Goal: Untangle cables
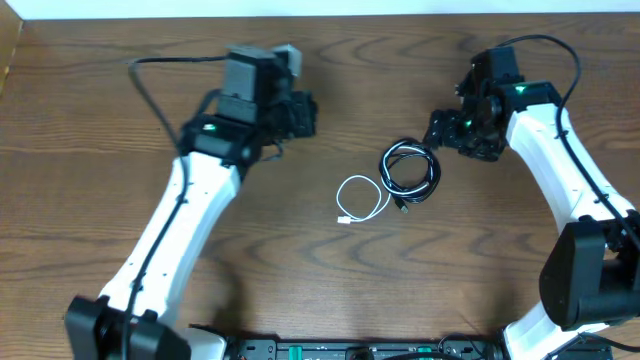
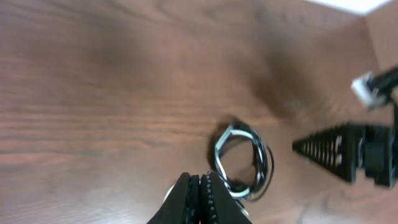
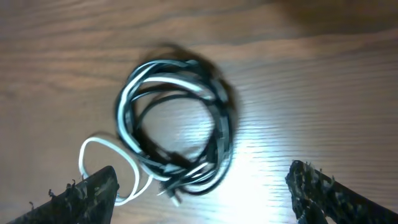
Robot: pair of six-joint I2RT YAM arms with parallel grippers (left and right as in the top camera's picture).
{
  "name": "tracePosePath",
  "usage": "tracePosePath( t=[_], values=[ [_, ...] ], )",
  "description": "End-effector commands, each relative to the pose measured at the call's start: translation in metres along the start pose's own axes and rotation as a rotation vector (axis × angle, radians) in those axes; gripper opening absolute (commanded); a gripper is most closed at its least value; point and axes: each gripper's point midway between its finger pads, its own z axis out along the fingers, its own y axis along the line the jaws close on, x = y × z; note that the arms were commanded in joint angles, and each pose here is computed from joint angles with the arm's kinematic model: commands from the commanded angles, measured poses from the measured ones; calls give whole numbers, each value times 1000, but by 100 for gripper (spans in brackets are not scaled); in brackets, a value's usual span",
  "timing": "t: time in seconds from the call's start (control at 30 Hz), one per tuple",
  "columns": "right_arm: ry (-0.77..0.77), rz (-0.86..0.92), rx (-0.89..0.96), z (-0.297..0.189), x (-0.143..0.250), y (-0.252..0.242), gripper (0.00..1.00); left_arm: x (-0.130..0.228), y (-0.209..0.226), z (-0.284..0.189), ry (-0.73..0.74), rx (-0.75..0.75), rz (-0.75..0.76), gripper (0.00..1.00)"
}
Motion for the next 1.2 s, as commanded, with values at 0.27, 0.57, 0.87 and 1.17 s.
tracePosePath(
  t=[0.27,0.57,0.87,1.17],
  values=[
    [-108,186,74,-28,-34,-76,84,71,-66,91,179,107,258,8],
    [-113,190,76,-29,-35,-80,84,132,-110,144,258,192,409,8],
    [-111,191,76,-28,-35,-80,85,192,-136,147,351,271,736,8],
    [-111,190,76,-28,-35,-80,85,210,-134,153,392,263,770,8]
  ],
)
